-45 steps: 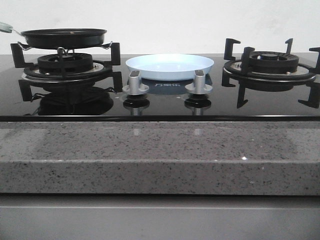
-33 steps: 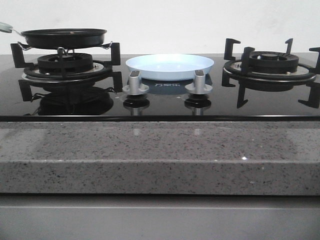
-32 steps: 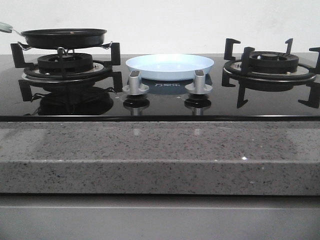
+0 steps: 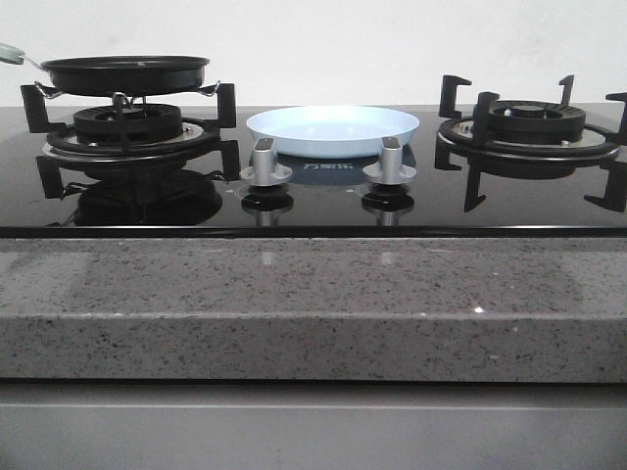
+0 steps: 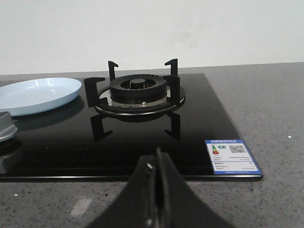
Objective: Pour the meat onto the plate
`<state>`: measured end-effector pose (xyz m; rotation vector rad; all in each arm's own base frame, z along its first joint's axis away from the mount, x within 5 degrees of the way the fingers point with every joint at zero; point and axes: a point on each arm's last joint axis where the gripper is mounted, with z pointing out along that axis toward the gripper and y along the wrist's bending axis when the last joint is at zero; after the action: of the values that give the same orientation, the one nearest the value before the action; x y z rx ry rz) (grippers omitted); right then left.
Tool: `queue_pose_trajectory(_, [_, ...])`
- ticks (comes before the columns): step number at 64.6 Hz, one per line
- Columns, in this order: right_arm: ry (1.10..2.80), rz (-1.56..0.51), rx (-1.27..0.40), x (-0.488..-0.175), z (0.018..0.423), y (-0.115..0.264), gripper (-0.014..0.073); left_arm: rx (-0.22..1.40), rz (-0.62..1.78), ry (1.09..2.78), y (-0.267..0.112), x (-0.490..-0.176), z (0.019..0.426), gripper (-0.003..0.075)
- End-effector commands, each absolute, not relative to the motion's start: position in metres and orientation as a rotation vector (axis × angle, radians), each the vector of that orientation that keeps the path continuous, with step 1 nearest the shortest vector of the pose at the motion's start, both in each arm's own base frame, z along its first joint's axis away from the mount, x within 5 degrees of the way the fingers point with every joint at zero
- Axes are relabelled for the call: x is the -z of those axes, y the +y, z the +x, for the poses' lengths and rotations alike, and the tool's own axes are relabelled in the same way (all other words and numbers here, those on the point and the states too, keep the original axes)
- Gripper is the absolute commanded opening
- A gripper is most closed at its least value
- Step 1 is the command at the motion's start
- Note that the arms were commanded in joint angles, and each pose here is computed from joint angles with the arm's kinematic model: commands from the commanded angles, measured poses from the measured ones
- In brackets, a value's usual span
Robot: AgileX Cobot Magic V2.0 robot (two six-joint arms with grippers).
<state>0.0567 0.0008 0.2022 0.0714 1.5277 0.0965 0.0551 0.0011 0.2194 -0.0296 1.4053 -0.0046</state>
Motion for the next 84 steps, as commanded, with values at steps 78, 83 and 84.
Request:
queue_pose_trajectory(78, [1.702,0.058,-0.087,-0.356,0.071,0.002,-0.0069,0.067,-0.026,1.637,-0.003,-0.383,0.078,-0.002])
queue_pose_trajectory(83, [1.751,0.06,-0.086,-0.352,0.082,0.002,-0.0069,0.067,-0.028,1.686,-0.003,-0.379,0.089,-0.002])
queue_pose_trajectory(84, [1.758,0.06,-0.086,-0.352,0.084,0.002,-0.0069,0.067,-0.028,1.692,-0.003,-0.378,0.09,-0.002])
